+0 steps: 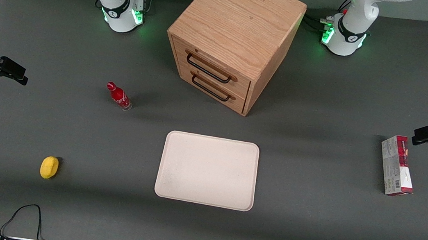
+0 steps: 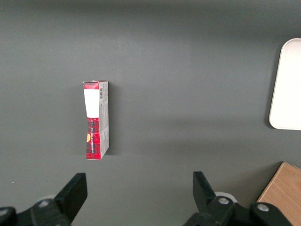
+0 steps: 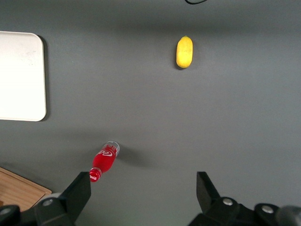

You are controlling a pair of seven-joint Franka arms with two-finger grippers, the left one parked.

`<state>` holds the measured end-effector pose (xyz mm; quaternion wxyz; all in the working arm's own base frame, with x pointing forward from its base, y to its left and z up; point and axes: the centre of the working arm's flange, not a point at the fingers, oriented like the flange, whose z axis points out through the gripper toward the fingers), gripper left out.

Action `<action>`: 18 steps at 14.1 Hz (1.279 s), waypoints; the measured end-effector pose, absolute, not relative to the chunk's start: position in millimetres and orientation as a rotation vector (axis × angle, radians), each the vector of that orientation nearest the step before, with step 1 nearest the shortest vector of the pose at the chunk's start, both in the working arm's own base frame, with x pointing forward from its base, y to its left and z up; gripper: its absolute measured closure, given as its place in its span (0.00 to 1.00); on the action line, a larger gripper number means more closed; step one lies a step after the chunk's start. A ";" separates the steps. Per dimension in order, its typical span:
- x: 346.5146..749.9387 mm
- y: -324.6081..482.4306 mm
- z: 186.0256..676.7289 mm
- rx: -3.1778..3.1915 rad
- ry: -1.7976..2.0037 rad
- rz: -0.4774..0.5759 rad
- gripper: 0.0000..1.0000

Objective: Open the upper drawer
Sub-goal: 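Lift the right gripper from rest and swing it toward the wooden cabinet, then move the right gripper to the upper drawer's black bar handle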

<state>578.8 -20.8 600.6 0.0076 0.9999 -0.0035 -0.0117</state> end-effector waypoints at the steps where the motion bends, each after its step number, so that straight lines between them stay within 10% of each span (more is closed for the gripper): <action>1: 578.8 -20.8 600.5 3.126 -0.011 -0.037 0.00; 9: 580.6 6.2 597.3 3.127 0.064 -0.045 0.00; 18: 541.2 237.1 578.7 3.086 0.682 -0.105 0.00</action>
